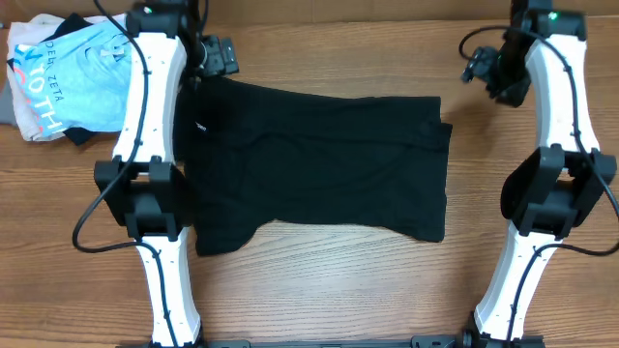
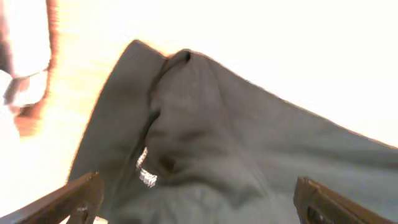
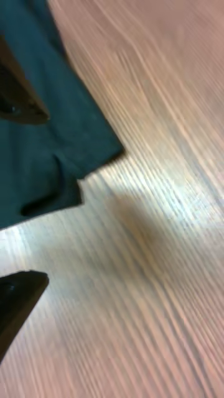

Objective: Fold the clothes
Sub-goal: 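Release the shirt and lift both grippers away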

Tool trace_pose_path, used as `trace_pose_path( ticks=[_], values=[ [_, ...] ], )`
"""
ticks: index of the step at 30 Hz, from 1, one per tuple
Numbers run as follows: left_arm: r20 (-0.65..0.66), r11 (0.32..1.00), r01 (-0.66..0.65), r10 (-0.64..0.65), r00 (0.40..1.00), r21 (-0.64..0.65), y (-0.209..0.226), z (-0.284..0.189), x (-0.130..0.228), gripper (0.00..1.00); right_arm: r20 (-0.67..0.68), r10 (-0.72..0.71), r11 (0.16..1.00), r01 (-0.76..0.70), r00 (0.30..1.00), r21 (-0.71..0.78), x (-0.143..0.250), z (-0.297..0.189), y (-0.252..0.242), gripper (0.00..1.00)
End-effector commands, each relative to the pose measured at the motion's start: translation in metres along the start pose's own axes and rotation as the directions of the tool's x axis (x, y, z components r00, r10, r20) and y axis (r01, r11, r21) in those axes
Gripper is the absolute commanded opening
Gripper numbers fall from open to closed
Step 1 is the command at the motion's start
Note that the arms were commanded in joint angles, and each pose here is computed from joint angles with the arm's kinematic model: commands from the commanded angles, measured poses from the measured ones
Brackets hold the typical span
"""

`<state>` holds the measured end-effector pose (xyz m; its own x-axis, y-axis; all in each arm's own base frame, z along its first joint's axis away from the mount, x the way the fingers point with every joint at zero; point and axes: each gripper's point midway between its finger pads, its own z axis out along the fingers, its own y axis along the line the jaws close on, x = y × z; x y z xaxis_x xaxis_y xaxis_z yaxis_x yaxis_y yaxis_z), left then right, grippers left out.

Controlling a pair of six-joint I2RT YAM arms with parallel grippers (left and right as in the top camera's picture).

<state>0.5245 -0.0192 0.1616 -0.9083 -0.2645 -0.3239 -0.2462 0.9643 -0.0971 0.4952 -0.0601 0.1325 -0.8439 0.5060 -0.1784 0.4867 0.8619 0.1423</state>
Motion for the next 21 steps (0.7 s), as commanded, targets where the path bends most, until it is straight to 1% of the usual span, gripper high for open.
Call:
trace_pose_path(
  ticks=[1,2,6,7,8,11,13,16,18,21],
  values=[
    [0.053,1.0,-0.004,0.003,0.999,0.011,-0.002,-0.041,-0.008,1.0,0.084,0.018,0.999,-0.013,0.996,-0.053,-0.01,-0.051,0.012,0.86],
    [0.05,1.0,-0.004,0.004,0.999,0.01,-0.001,-0.052,-0.005,1.0,0.088,0.018,0.998,-0.012,0.996,-0.062,-0.008,-0.063,0.012,1.0],
    [0.04,1.0,0.025,-0.026,0.999,0.006,0.006,-0.088,0.008,1.0,0.11,0.017,0.997,-0.008,0.994,-0.082,0.005,-0.106,0.012,1.0],
    [0.055,1.0,0.025,-0.026,0.998,0.013,0.007,-0.095,0.007,1.0,0.117,0.017,0.996,-0.007,0.993,-0.085,0.009,-0.118,0.011,1.0],
    [0.067,0.998,-0.01,0.006,0.998,0.06,0.001,-0.105,0.006,1.0,0.126,0.017,0.996,-0.006,0.992,-0.089,0.013,-0.128,0.01,1.0],
    [0.095,0.988,-0.004,-0.01,0.995,0.151,-0.007,-0.132,0.009,1.0,0.181,0.012,0.989,0.014,0.983,-0.144,0.02,-0.162,0.016,1.0],
    [0.124,0.985,-0.008,-0.013,0.992,0.173,-0.007,-0.151,0.01,1.0,0.212,-0.003,0.982,0.043,0.977,-0.185,0.027,-0.184,0.021,1.0],
    [0.146,0.984,-0.046,0.021,0.989,0.172,-0.003,-0.176,0.022,1.0,0.238,-0.045,0.966,0.102,0.97,-0.236,0.049,-0.212,0.028,1.0],
    [0.126,0.989,-0.046,0.028,0.992,0.141,0.006,-0.187,0.039,1.0,0.24,-0.078,0.964,0.134,0.968,-0.228,0.068,-0.223,0.027,1.0],
    [0.062,0.998,-0.004,0.0,0.998,0.068,0.027,-0.195,0.076,1.0,0.202,-0.086,0.972,0.126,0.976,-0.197,0.096,-0.224,0.014,1.0]
  ],
)
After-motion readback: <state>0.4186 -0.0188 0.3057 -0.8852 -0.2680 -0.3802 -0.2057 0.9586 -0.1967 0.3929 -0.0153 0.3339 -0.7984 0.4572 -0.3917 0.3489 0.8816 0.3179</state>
